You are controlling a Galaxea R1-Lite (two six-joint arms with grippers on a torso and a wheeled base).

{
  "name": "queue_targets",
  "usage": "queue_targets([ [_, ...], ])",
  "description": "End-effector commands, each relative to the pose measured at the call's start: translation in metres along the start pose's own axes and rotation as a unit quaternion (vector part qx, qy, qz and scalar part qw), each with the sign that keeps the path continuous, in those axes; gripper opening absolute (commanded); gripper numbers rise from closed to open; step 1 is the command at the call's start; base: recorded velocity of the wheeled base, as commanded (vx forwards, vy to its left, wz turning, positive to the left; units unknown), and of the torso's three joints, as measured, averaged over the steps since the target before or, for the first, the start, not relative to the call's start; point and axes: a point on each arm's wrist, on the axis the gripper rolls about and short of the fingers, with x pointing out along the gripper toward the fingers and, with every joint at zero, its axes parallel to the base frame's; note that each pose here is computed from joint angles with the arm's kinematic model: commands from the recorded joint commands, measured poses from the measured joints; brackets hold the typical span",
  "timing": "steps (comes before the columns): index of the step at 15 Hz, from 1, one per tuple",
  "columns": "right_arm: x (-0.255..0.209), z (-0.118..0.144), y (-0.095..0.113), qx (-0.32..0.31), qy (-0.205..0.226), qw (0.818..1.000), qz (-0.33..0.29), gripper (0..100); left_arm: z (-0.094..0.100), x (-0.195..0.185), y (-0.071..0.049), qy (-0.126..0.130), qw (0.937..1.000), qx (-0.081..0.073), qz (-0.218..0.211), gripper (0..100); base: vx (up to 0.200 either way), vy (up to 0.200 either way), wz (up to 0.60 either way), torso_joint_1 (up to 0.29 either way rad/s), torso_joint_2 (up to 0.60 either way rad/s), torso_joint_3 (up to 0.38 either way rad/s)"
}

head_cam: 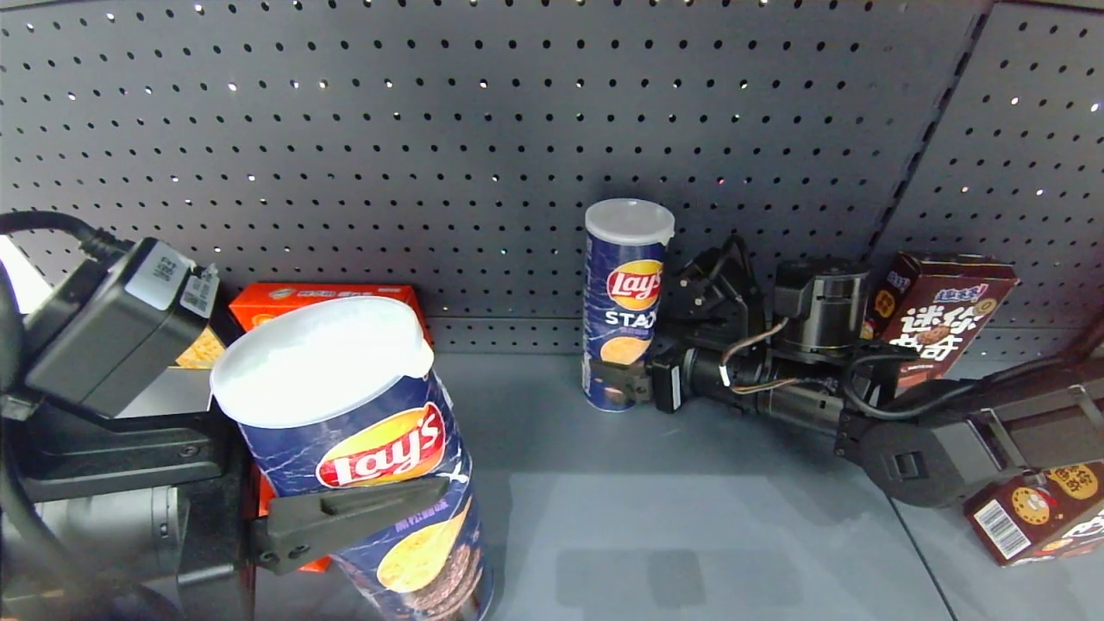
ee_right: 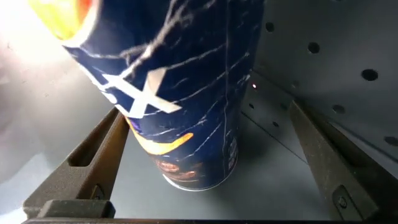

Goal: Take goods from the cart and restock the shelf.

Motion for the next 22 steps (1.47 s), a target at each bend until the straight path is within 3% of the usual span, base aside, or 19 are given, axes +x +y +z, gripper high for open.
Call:
queue_targets([
  [1,0.003,-0.002,0.0,0.0,0.003,1.0,0.002,100,0.0,0.0,0.0,0.0,1.0,0.0,0.0,0,0.0,0.0,0.0,0.0,0.0,0.0],
  [12,0.01,-0.008,0.003,-0.001,0.002,1.0,0.018,100,0.0,0.0,0.0,0.0,1.0,-0.001,0.001,0,0.0,0.0,0.0,0.0,0.0,0.0],
  [13,0.01,-0.008,0.003,-0.001,-0.001,1.0,0.017,0,0.0,0.0,0.0,0.0,1.0,-0.001,0.001,0,0.0,0.0,0.0,0.0,0.0,0.0],
  [22,-0.021,0.001,0.019,-0.004,-0.005,1.0,0.028,0,0.0,-0.001,0.003,0.0,1.0,-0.002,0.007,0,0.0,0.0,0.0,0.0,0.0,0.0],
])
